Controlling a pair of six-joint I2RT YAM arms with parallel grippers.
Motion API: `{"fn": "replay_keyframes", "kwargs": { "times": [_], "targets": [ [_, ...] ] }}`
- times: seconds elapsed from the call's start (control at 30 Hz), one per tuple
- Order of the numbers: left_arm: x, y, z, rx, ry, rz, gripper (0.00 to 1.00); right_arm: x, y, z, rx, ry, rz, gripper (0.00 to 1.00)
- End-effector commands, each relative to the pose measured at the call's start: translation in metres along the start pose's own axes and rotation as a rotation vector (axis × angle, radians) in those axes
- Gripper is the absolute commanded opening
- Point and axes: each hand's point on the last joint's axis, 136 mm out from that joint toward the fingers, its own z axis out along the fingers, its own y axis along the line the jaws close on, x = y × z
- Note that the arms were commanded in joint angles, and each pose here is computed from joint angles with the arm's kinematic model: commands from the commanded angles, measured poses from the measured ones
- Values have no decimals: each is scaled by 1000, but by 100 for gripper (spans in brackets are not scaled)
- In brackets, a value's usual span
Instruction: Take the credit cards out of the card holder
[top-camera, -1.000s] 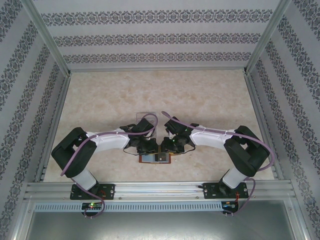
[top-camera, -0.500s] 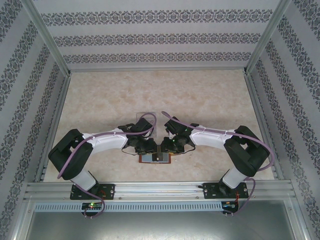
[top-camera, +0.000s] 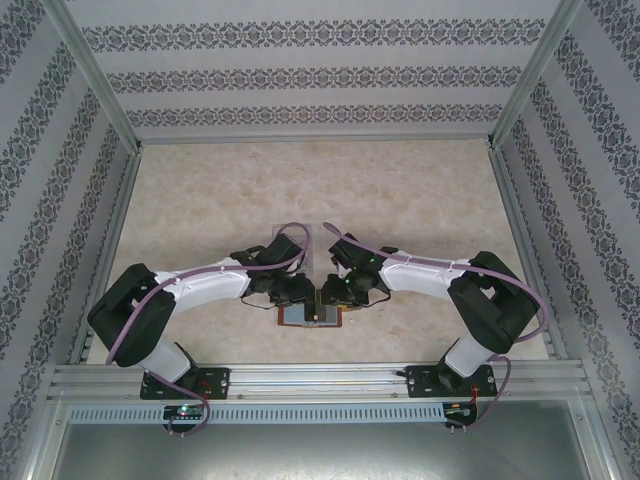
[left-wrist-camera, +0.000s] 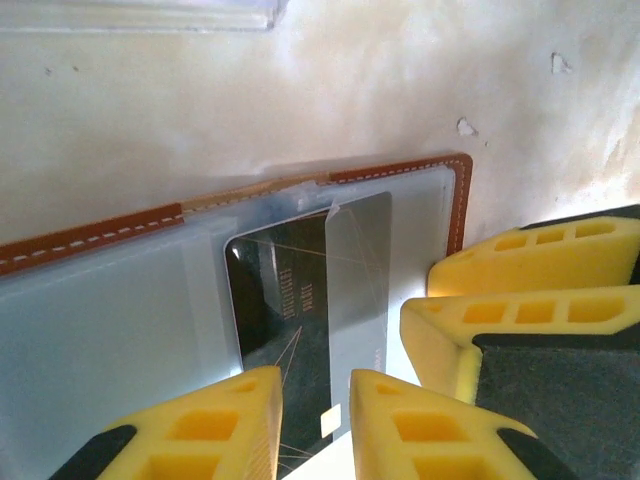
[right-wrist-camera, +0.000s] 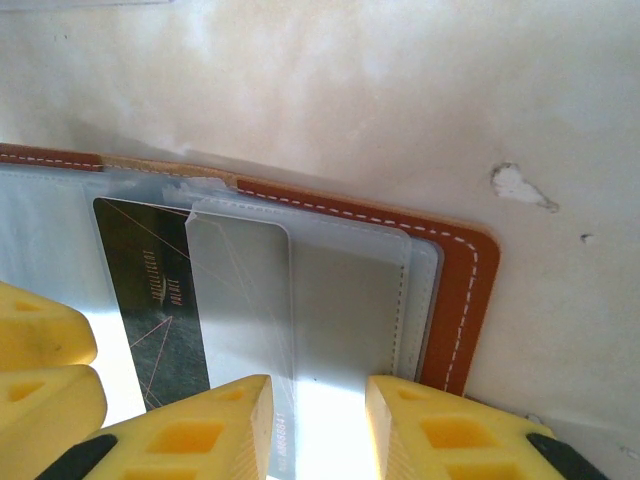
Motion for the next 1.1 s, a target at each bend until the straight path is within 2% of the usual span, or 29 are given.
{"fn": "replay_keyframes", "kwargs": {
  "times": [0.0,0.4,0.83,1.07],
  "targets": [
    [0,19,-2,-66,-2,-25,28,8,-13,7,65,26,-2,34],
    [5,19,21,-26,56,-49,28,8,-14,6,66,24,-2,34],
    [0,2,13,44,36,-42,19,9,-15,8,69,29,0,34],
    [1,7,3,-6,33,-22,12,9,-16,7,71,29,-1,33]
  ]
}}
